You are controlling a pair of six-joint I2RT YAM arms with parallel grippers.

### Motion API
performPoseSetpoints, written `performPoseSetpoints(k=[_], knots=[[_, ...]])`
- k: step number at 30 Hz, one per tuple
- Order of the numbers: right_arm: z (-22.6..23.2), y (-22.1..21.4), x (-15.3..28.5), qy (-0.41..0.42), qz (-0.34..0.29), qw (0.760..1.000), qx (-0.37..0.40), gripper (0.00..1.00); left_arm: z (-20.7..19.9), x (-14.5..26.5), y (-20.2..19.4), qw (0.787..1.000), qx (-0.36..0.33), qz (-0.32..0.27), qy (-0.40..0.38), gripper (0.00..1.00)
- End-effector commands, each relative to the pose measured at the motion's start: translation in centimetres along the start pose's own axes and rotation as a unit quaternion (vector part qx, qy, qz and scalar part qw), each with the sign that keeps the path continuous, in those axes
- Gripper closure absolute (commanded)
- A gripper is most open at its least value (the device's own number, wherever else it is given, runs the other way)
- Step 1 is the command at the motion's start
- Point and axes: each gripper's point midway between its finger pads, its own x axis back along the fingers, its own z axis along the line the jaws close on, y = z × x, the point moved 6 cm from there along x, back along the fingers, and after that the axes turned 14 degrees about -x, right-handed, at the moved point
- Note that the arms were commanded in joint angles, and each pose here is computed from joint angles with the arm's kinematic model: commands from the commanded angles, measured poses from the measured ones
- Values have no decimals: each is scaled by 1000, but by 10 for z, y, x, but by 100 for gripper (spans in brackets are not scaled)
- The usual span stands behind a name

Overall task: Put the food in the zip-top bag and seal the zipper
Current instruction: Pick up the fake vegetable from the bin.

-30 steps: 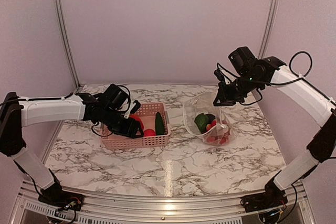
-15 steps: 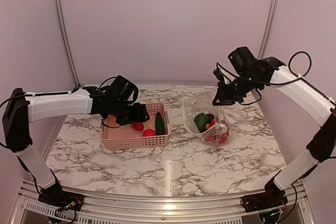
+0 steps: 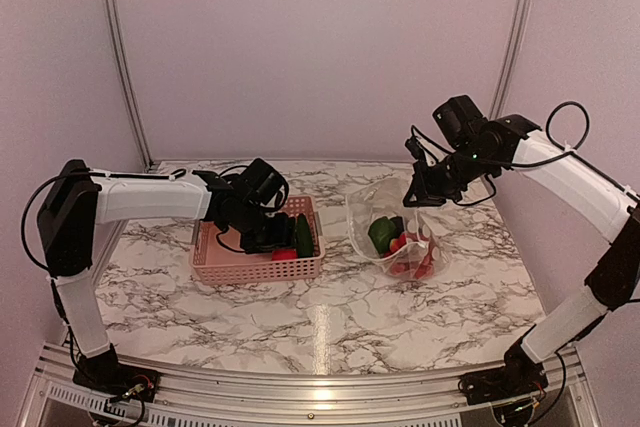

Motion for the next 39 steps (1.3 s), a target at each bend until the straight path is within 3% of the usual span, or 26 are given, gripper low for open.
performPoseSetpoints(k=[1,13,19,25,31,39], knots=[[3,0,10,14,-17,1000,0,100,3,-9,-14,999,4,44,15,28],[2,-4,7,19,-11,1000,-4,100,4,-32,-17,998,-13,67,17,32],[3,-4,8,23,-11,1000,-5,100,-2,-33,-9,997,-25,75,13,46],[3,-7,11,24,-11,1000,-5,100,-11,14,26,999,-35,-5,21,48],[5,-7,13,33,-9,999,-8,100,-45,58,57,994,-57,-82,-46,50],[10,-9,14,52,5,999,-13,100,-112,98,68,955,-147,-206,-155,57]])
